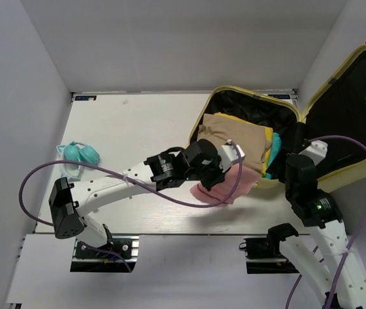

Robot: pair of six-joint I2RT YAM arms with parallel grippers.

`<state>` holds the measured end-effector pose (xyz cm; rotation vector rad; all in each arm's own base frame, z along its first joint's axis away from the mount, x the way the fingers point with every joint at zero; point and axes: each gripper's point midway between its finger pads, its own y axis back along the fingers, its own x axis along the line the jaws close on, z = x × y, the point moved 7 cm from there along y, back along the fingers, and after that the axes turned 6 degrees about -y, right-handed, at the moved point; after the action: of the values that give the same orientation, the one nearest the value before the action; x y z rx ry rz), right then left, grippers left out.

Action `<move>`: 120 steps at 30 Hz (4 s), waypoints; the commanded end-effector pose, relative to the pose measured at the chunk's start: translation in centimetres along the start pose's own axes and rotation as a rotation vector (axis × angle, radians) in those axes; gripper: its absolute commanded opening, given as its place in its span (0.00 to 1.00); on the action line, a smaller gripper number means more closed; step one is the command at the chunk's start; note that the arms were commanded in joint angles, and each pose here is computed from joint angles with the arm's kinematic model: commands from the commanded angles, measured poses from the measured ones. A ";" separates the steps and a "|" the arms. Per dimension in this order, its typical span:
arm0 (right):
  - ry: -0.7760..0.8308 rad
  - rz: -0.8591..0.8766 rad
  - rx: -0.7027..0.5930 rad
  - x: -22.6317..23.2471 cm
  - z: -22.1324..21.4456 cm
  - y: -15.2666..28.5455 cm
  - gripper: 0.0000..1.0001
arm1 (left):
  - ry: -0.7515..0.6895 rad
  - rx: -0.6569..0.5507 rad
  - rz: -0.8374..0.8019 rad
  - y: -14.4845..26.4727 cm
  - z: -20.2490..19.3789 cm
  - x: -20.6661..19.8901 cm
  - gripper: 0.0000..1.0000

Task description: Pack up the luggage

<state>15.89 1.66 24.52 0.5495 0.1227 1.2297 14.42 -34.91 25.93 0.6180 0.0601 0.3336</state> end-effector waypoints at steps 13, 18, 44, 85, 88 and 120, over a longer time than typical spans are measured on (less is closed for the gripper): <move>-0.183 -0.128 -0.210 -2.3 2.2 1.6 0.90 | -0.076 -0.173 0.092 -1.9 13.4 5.2 0.00; -0.181 -0.115 -0.197 -1.9 2.0 1.3 0.90 | 0.170 -0.238 0.011 -5.3 13.7 9.8 0.00; -0.007 0.115 0.128 7.5 3.8 -4.4 0.87 | 0.515 -0.106 0.193 -4.7 5.3 22.5 1.00; -0.037 0.230 0.380 11.9 -2.0 -11.2 0.14 | 0.578 -0.072 -0.083 -11.9 3.4 20.7 0.25; -0.042 0.269 0.319 12.5 -0.2 -10.8 0.00 | 0.558 -0.113 -0.091 -11.3 4.6 20.7 0.15; 0.034 0.136 0.272 8.6 1.4 -7.3 0.77 | 0.536 -0.002 0.055 -11.8 2.4 20.6 1.00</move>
<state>25.39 7.42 20.20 0.8325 0.3722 1.3024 37.15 -39.67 19.24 0.5323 0.6354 0.4779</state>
